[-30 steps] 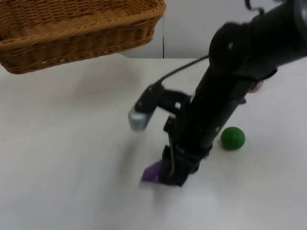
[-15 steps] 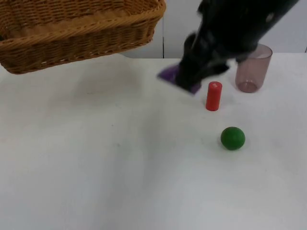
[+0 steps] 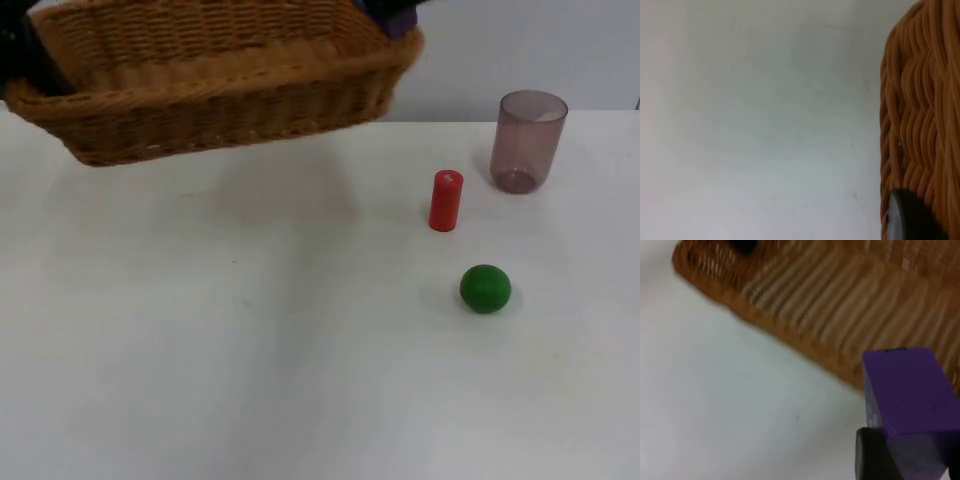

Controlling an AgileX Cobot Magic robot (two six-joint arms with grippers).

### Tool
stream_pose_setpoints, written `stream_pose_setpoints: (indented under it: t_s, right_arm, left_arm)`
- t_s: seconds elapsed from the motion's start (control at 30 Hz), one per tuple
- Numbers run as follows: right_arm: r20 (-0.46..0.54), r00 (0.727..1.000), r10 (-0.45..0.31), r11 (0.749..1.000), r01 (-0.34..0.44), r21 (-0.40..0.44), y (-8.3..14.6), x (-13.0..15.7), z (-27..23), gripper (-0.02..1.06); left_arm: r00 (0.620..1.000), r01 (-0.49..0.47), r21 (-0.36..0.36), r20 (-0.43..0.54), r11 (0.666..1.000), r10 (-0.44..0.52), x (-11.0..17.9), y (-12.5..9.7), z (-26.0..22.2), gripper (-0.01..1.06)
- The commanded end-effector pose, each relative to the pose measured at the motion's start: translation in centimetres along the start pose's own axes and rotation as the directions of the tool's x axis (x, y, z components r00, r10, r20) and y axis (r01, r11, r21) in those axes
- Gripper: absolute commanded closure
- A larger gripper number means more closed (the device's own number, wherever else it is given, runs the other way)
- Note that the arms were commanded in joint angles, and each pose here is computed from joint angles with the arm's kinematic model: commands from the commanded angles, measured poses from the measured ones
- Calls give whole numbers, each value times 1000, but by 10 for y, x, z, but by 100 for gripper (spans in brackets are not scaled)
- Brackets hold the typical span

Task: Pick up the basket with the left hand and place the triangular block into the basket with the right hand.

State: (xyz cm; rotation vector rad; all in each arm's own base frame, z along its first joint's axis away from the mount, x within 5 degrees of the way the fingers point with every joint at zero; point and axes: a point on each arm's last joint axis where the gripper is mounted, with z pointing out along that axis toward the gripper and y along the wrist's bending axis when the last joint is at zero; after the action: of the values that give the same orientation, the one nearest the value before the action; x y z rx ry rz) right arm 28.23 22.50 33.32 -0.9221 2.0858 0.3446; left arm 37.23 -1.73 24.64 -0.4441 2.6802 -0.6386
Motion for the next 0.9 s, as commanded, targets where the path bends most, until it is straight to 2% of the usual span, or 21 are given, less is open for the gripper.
stream_pose_setpoints:
  t_s: [0.0, 0.1, 0.3, 0.53, 0.7, 0.87]
  right_arm:
    - [51, 999, -6, 1000, 5, 23, 0, -6, -4, 104]
    - [87, 996, -3, 999, -1, 54, -3, -9, -4, 104]
    - [101, 995, 2, 995, -12, 102, -8, -11, 4, 104]
    - [-14, 1000, -6, 994, 7, 110, -13, -12, 45, 104]
    - [-122, 992, 19, 993, -5, 119, -25, 3, 82, 104]
    - [-156, 986, 54, 991, -34, 126, -29, 10, 92, 104]
  left_arm:
    - [1000, -23, 11, -12, 1000, 23, 6, -12, -2, 104]
    - [995, -83, 11, -47, 996, 84, 16, -27, 5, 104]
    - [988, -134, 31, -75, 990, 136, 28, -46, 11, 104]
    - [987, -132, 64, -84, 989, 137, 35, -57, 15, 104]
    - [988, -132, 61, -74, 989, 137, 34, -57, 15, 104]
    - [988, -132, 61, -72, 989, 136, 33, -57, 15, 104]
